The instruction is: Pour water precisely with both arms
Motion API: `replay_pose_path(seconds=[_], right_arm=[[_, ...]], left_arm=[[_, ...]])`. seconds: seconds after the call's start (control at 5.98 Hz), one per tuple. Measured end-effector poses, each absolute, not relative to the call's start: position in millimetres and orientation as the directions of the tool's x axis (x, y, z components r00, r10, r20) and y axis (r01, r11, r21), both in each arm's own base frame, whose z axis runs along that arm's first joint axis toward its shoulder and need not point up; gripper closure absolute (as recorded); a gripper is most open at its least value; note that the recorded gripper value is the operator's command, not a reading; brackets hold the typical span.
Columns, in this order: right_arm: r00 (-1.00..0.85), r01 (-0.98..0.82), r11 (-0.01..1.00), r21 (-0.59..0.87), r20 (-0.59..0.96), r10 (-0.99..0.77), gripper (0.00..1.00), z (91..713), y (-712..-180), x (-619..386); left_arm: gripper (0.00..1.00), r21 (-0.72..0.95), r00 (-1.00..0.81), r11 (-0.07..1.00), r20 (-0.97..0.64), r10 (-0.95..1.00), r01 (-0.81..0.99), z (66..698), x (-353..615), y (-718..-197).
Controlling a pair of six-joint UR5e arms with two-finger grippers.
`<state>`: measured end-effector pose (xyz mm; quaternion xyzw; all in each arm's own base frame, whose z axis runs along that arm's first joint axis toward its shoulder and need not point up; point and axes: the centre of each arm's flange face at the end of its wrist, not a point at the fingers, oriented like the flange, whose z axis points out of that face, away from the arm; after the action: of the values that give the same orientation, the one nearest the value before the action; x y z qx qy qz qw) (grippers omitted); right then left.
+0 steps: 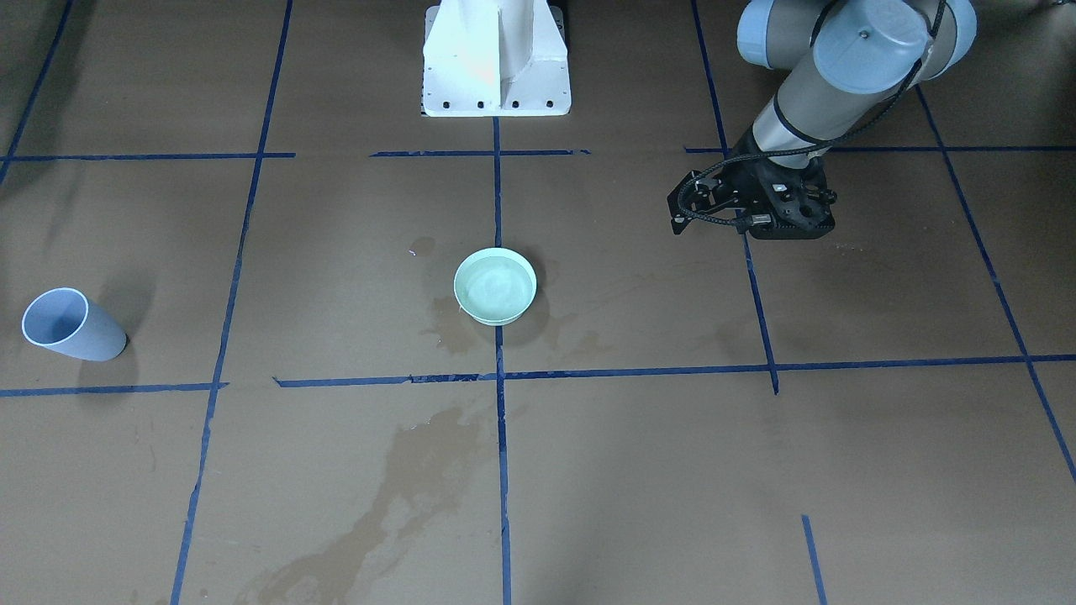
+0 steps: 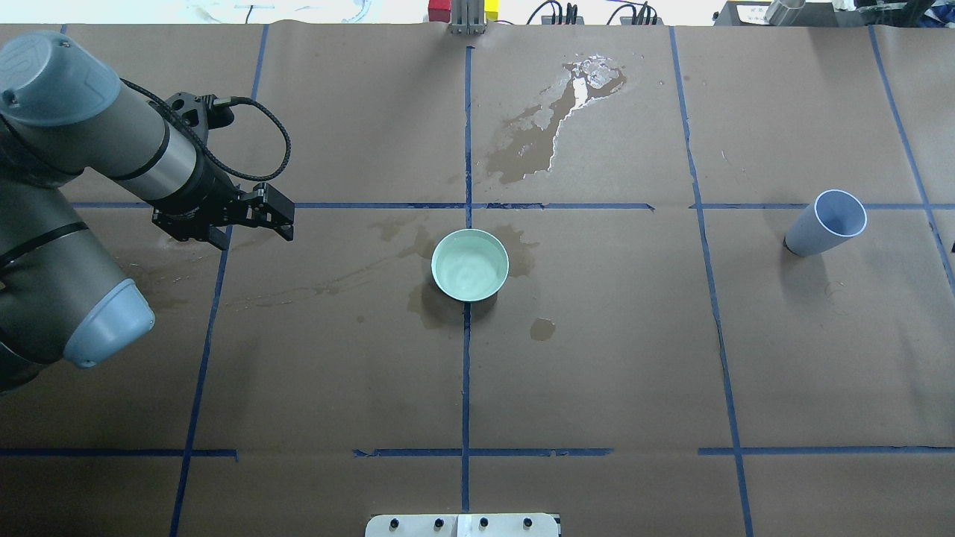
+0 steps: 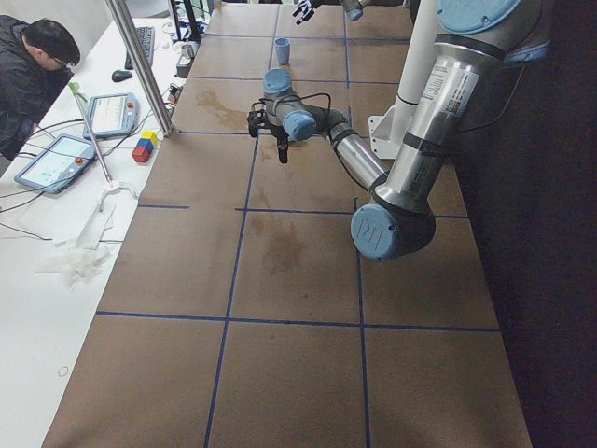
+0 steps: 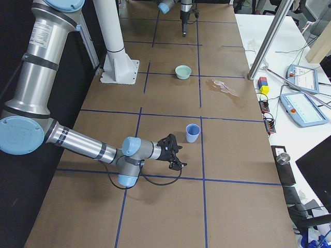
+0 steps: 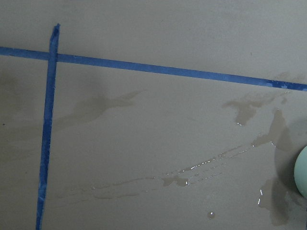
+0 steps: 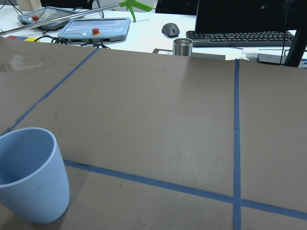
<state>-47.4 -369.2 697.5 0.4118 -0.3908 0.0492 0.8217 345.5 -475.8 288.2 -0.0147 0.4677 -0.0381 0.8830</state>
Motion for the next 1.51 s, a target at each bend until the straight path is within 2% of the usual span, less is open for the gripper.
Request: replay_pose_path(seconds=[0.5,1.0,1.17,1.51], right_arm=[[0.618,-0.309,0.841,0.444,0.766,-0.177,0.00,693,-419,33],[0.668,-0.119,0.938,0.326,0.725,-0.167,0.00,686,-443,55],[0.693,-0.055,0.956,0.287,0.700,-0.170,0.00,661,-443,76],[0.710,0.014,0.984,0.176,0.692,-0.134,0.00,626,-413,118]], left_arm=[[0.00,-0.065,0.547,0.995,-0.832,-0.094,0.073,272,352,-477],[0.00,-0.067,0.539,0.994,-0.836,-0.103,0.086,251,375,-470],[0.00,-0.058,0.542,0.994,-0.835,-0.098,0.091,244,390,-464],[0.00,-0.025,0.526,0.995,-0.848,-0.070,0.092,233,421,-454]])
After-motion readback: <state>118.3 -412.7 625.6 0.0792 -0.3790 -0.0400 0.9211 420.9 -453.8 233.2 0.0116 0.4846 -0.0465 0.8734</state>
